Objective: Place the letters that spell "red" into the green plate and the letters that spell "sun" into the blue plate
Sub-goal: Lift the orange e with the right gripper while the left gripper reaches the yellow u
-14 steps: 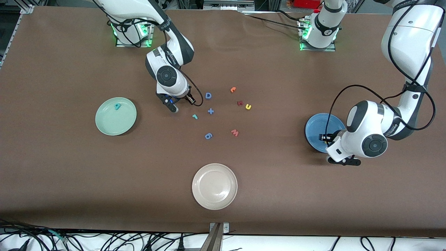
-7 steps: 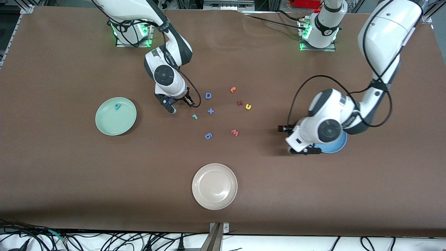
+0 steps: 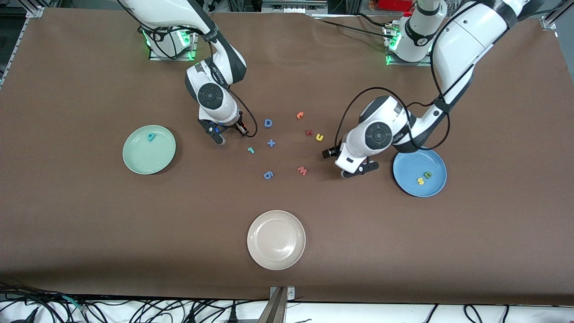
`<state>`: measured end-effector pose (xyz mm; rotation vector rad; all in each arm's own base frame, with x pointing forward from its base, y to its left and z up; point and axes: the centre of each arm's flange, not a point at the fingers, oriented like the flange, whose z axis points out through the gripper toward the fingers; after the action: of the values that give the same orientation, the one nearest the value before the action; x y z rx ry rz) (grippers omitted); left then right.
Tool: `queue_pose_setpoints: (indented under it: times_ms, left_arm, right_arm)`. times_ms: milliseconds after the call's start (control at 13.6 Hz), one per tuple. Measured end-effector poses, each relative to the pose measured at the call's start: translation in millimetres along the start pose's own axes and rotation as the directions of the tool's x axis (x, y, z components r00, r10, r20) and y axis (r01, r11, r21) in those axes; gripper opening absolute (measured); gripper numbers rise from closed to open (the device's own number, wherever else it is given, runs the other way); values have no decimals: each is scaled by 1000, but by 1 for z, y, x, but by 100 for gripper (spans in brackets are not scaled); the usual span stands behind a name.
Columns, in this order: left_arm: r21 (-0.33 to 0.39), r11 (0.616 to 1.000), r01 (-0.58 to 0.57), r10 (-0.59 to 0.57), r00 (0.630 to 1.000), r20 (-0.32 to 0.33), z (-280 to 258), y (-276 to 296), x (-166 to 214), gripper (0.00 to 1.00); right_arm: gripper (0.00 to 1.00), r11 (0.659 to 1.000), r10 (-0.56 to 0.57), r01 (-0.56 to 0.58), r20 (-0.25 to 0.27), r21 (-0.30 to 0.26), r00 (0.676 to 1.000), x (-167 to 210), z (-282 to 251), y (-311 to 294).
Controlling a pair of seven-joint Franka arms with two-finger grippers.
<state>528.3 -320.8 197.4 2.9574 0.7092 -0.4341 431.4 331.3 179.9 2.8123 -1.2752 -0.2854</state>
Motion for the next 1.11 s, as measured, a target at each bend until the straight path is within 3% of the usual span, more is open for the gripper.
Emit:
queue_pose_setpoints:
  times_ms: [221,443,811,1106]
  left_arm:
    - [8,975,221,-221,975,-7,4,10,-17,100]
    - [0,931,365,-364,930,-48,6,22,-34,100]
    - [-102,894,436,-445,891,-86,34,23,-65,100]
    - [-119,875,470,-483,866,-131,57,13,-86,100]
  right_arm:
    - [62,1000,7,-7,-3,15,1000,0,0,-1]
    - [60,1000,22,-22,-2,11,1000,-1,4,-1]
    - [55,999,35,-35,-3,9,999,-9,5,-2]
    - [53,999,36,-36,-3,6,999,-9,7,-1]
